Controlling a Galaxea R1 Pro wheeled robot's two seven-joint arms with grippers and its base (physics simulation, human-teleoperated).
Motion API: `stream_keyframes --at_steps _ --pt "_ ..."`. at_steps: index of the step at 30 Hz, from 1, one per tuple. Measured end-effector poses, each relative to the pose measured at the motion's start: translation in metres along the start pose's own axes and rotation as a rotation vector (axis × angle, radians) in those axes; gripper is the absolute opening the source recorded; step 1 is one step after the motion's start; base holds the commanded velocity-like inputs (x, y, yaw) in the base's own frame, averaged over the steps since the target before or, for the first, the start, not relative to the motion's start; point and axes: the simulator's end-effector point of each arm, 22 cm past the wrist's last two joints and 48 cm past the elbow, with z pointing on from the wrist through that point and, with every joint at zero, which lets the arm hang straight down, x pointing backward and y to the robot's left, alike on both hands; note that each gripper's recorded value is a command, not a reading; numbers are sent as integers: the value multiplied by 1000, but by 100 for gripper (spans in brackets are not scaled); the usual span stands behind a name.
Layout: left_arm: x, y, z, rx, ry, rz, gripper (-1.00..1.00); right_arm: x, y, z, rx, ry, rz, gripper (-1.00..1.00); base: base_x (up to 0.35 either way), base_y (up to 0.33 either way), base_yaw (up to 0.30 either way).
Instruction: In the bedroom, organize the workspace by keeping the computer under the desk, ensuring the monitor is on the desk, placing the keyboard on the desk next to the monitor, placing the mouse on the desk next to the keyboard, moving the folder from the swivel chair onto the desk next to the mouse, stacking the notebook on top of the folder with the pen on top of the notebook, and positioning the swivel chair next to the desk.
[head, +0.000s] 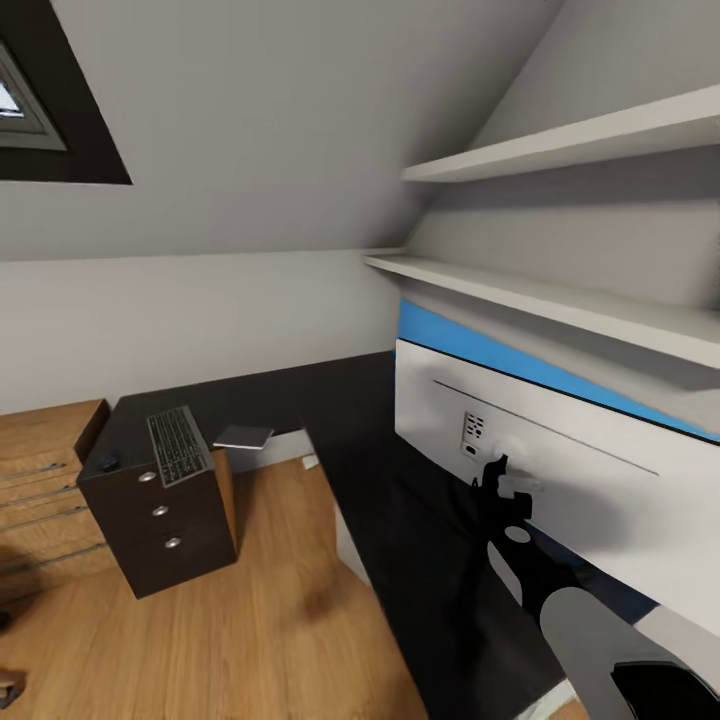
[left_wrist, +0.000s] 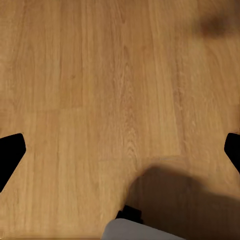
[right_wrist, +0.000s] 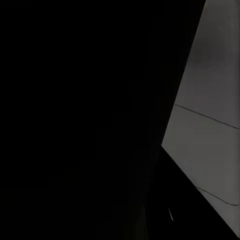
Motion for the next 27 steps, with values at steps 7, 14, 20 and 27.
stream_keyframes --at_steps 7,14,20,27 --pt "0 0 0 1 0 1 100 0 0 0 0 0 0 -100 -253 224 0" --pt "0 0 0 0 1 0 100 0 0 0 -2 -1 3 -100 -206 102 0" --pt "0 1 0 -1 2 0 100 -2 11 -3 -14 -13 24 -100 -22 4 0" --pt "0 1 0 -2 2 -1 100 -2 13 -3 -17 -16 26 -100 -2 0 0"
